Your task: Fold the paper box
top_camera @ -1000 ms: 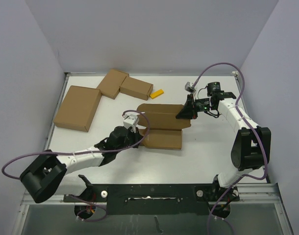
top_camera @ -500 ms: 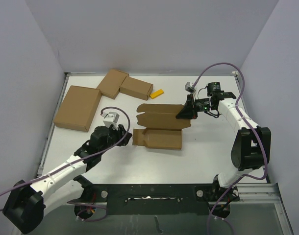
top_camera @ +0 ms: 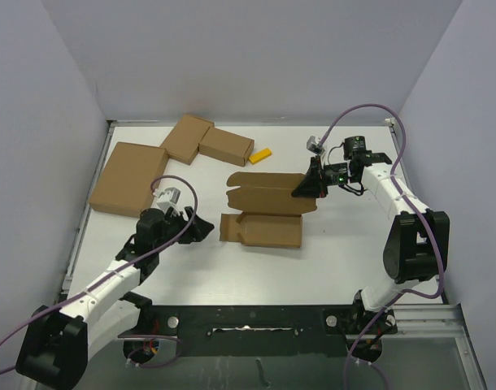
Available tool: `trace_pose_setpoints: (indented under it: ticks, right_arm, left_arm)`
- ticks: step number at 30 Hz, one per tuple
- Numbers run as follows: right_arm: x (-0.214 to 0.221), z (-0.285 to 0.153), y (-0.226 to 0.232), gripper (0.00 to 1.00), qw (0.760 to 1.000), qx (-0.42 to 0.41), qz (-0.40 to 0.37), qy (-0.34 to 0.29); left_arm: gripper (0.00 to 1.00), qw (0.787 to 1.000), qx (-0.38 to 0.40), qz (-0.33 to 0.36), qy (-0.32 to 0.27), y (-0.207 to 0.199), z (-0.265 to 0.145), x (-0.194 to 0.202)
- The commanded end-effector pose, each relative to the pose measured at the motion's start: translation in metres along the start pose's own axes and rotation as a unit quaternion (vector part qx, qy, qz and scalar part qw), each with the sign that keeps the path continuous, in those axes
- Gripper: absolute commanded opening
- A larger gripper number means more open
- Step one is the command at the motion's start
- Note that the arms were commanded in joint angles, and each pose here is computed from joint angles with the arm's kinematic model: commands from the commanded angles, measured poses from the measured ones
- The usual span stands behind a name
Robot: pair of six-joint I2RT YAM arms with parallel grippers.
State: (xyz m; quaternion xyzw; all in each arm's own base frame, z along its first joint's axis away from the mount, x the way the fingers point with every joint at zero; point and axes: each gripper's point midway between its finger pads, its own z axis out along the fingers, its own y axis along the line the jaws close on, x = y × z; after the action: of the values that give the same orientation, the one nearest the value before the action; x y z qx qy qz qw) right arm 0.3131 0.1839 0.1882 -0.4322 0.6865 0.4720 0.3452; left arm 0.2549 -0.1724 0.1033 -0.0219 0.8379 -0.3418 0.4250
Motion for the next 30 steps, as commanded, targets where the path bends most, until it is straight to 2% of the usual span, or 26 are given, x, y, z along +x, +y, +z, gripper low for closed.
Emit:
trace_pose_setpoints:
  ticks: [1, 10, 30]
  right_arm:
    - [-0.004, 0.000, 0.000, 0.00, 1.000, -0.013, -0.001, -0.013]
    - [-0.005, 0.000, 0.001, 0.00, 1.000, -0.015, -0.001, -0.013]
    - [-0.004, 0.000, 0.000, 0.00, 1.000, -0.016, 0.001, -0.013]
  left_arm:
    - [0.61, 0.998, 0.056, -0.006, -0.038, -0.020, 0.001, -0.020]
    - [0.69, 0.994, 0.067, -0.036, -0.076, -0.014, -0.001, -0.028]
    - [0.68, 0.998, 0.055, -0.029, -0.032, -0.014, 0.025, -0.019]
